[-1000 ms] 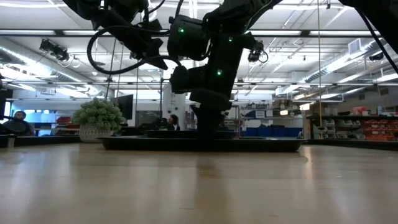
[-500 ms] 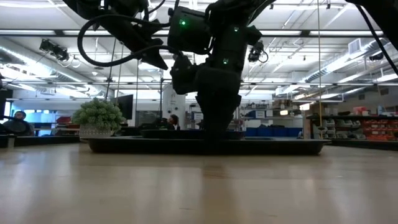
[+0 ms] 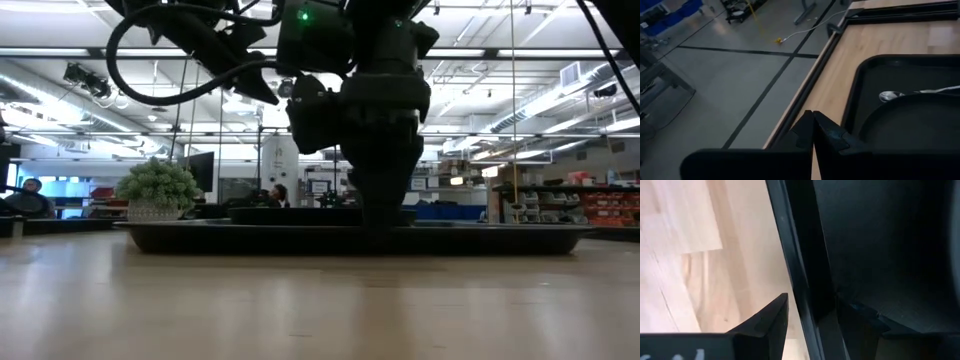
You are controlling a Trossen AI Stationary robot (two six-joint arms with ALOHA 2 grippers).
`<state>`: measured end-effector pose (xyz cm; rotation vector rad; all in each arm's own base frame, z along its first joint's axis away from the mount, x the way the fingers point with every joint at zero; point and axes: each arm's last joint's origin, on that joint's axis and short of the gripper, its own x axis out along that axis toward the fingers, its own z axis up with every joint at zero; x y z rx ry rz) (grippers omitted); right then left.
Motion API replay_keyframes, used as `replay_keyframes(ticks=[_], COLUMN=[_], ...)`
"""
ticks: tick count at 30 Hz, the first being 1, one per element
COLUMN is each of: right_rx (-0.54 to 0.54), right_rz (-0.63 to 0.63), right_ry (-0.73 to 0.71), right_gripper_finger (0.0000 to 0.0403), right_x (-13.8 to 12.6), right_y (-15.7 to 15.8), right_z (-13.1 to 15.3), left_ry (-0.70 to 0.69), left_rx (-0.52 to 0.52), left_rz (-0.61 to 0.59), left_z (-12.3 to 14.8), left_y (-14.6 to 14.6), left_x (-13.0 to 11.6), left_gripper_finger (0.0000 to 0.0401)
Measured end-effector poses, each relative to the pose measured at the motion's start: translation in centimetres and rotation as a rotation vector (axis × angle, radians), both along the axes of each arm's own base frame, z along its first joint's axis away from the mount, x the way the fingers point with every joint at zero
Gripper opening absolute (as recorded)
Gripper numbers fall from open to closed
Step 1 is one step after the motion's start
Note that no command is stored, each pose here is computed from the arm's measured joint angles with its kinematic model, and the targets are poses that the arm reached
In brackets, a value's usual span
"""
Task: Pick and place plate/cup/fork/spoon on tray
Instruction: Adjust the black serving tray
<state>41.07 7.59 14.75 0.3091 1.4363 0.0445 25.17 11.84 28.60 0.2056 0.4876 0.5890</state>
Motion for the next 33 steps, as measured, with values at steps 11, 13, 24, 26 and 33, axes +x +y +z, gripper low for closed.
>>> replay_keyframes(ticks=[11,13,24,26,33], right_rx=[0.068,0.089,0.117,0.085,-0.105], right_rz=[-0.093,-0.104,-0.006,0.038,0.243], right_ry=[-0.103,-0.146,-0.188,-0.186,-0.285], right_gripper_finger=[0.0171,0.0171,0.0171,0.0171,0.0171], right_x=[0.6,0.9,0.9,0.6,-1.1], right_y=[3.6,4.2,7.2,7.6,7.9], right_z=[0.3,0.4,1.9,2.5,5.2], left_ry=[0.038,0.059,0.158,0.156,0.237], left_rx=[-0.015,-0.027,-0.146,-0.157,-0.125], left_rz=[-0.088,-0.102,-0.211,-0.230,-0.121], left_z=[-0.4,-0.6,-1.6,-1.6,-1.6], left_y=[-2.3,-2.7,-7.3,-8.5,-10.8], left_x=[0.8,0.8,1.0,1.0,-0.6], left_gripper_finger=[0.0014,0.0014,0.0013,0.0013,0.0013])
